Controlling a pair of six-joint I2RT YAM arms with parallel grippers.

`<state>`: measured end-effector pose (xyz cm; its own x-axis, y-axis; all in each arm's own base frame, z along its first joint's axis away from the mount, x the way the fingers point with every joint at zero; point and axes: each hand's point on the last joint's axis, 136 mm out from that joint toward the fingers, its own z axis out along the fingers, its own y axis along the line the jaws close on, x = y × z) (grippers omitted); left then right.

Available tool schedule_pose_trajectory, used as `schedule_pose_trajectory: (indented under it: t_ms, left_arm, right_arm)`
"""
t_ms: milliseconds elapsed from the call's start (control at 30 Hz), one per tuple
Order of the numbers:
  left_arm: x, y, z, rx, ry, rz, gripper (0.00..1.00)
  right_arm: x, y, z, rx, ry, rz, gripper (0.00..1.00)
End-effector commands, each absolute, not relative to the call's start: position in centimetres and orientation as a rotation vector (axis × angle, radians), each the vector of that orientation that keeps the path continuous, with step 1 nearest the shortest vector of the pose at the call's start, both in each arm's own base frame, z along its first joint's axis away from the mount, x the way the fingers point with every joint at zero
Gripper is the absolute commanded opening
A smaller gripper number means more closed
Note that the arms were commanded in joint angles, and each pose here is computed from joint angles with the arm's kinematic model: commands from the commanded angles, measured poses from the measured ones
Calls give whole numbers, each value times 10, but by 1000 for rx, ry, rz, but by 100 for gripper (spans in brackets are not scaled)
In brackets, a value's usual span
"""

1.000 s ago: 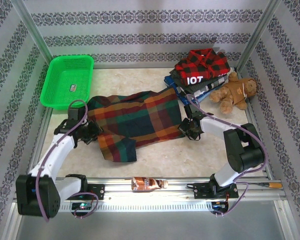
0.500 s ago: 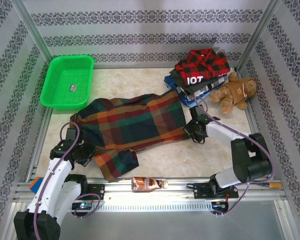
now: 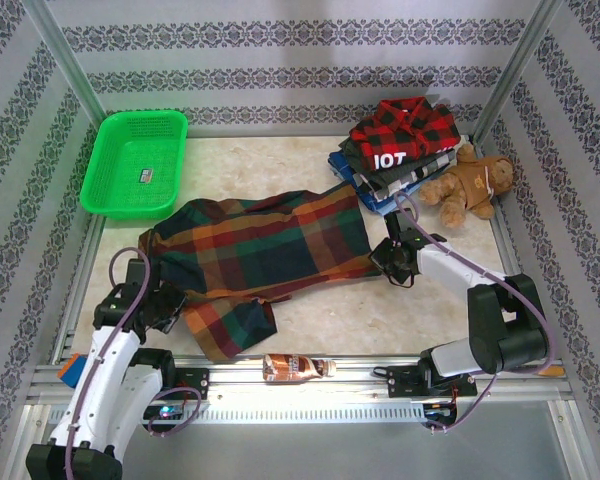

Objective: Fold and stack the long sleeve shirts

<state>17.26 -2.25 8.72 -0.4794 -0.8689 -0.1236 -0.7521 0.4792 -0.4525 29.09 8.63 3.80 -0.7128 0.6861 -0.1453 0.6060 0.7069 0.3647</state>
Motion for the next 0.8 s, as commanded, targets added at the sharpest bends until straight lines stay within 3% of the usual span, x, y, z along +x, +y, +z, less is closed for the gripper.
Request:
schedule_pose_trajectory:
  t_ms: [0, 233, 400, 467, 633, 767]
  left_arm:
    - [167, -8, 87, -1353, 2406, -346, 0]
    - [211, -12, 66, -1372, 2441, -350, 0]
    - [185, -5, 69, -1434, 2460, -262, 0]
    - [165, 1, 79, -1483, 2406, -241, 0]
    - [157, 9, 143, -1488, 2177, -345, 33]
    - [172, 16, 183, -1365, 2247, -240, 62]
  right_arm:
    - [297, 80, 40, 994, 2646, 388, 0]
    - [303, 80, 34, 979, 2683, 371, 0]
    - [288, 83, 26, 968, 2754, 372, 0]
    - [276, 84, 25, 981, 2777, 370, 10]
    - [279, 86, 81, 853, 2671, 391, 42]
    - [294, 93, 124, 700, 2609, 411, 47]
